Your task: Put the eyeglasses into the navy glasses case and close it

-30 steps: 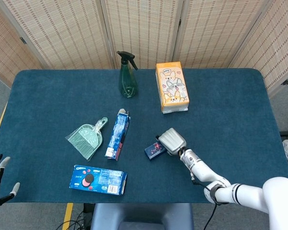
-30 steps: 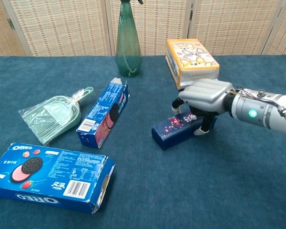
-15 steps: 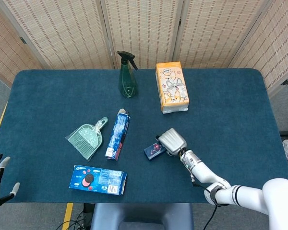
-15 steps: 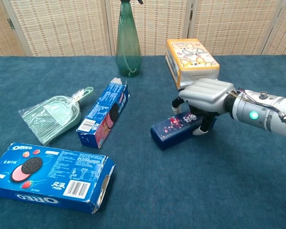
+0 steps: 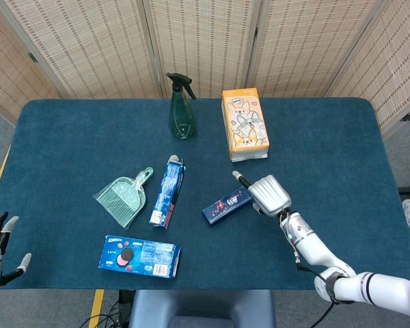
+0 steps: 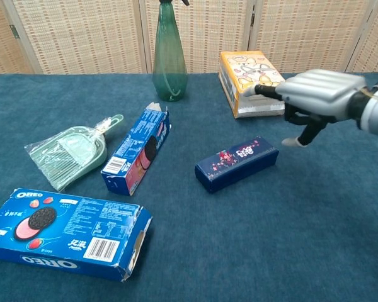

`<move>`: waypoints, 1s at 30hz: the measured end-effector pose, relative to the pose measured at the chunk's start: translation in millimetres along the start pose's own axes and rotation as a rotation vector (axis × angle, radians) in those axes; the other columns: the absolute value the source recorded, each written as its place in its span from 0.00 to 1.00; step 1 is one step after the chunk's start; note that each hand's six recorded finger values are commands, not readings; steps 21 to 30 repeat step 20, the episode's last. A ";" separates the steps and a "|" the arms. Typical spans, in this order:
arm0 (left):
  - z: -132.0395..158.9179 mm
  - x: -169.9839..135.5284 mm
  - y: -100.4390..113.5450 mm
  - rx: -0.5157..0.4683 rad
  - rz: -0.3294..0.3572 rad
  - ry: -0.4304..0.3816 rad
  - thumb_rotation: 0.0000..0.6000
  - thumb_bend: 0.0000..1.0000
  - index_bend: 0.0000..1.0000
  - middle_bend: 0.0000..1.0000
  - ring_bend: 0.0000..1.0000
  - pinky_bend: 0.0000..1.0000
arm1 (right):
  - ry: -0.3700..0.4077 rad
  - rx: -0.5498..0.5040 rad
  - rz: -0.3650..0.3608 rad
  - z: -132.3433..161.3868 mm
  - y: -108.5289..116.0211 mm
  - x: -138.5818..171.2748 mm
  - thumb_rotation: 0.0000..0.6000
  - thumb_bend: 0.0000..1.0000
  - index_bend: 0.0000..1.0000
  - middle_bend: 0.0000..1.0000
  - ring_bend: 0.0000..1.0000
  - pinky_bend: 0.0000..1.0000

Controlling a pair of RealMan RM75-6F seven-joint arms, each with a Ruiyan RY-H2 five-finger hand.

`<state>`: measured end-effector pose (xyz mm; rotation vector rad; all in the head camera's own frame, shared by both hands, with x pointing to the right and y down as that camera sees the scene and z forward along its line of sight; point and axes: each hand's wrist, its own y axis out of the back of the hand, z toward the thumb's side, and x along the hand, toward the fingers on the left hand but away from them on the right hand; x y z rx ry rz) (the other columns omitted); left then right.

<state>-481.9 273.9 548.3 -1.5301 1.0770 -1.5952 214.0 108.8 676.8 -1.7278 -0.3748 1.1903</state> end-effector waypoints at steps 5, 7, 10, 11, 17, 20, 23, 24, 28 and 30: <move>6.0 6.3 -1.2 0.006 -0.004 -0.017 1.00 0.36 0.10 0.00 0.01 0.14 | -0.101 -0.003 -0.040 -38.2 14.1 41.8 1.00 0.27 0.25 0.66 0.70 0.79; 9.6 9.8 -1.8 0.010 -0.005 -0.025 1.00 0.36 0.10 0.00 0.01 0.14 | -0.140 -0.006 -0.053 -51.7 17.4 58.3 1.00 0.27 0.25 0.57 0.59 0.72; 14.8 14.3 -2.1 0.012 -0.005 -0.037 1.00 0.36 0.10 0.00 0.01 0.14 | -0.203 -0.010 -0.076 -71.4 21.4 86.5 1.00 0.27 0.25 0.47 0.46 0.61; 16.9 16.0 -2.4 0.013 -0.005 -0.041 1.00 0.36 0.10 0.00 0.01 0.14 | -0.226 -0.015 -0.085 -77.9 21.9 98.0 1.00 0.27 0.25 0.46 0.44 0.58; 27.7 23.3 -4.4 0.017 -0.008 -0.062 1.00 0.36 0.10 0.00 0.01 0.14 | -0.333 -0.050 -0.123 -101.8 19.0 156.8 1.00 0.28 0.25 0.42 0.39 0.53; 31.8 25.4 -5.0 0.018 -0.009 -0.068 1.00 0.36 0.10 0.00 0.01 0.14 | -0.383 -0.065 -0.123 -110.1 15.0 182.4 1.00 0.28 0.25 0.42 0.39 0.53; 31.8 25.4 -5.0 0.018 -0.009 -0.068 1.00 0.36 0.10 0.00 0.01 0.14 | -0.383 -0.065 -0.123 -110.1 15.0 182.4 1.00 0.28 0.25 0.42 0.39 0.53; 31.8 25.4 -5.0 0.018 -0.009 -0.068 1.00 0.36 0.10 0.00 0.01 0.14 | -0.383 -0.065 -0.123 -110.1 15.0 182.4 1.00 0.28 0.25 0.42 0.39 0.53; 31.8 25.4 -5.0 0.018 -0.009 -0.068 1.00 0.36 0.10 0.00 0.01 0.14 | -0.383 -0.065 -0.123 -110.1 15.0 182.4 1.00 0.28 0.25 0.42 0.39 0.53; 31.8 25.4 -5.0 0.018 -0.009 -0.068 1.00 0.36 0.10 0.00 0.01 0.14 | -0.383 -0.065 -0.123 -110.1 15.0 182.4 1.00 0.28 0.25 0.42 0.39 0.53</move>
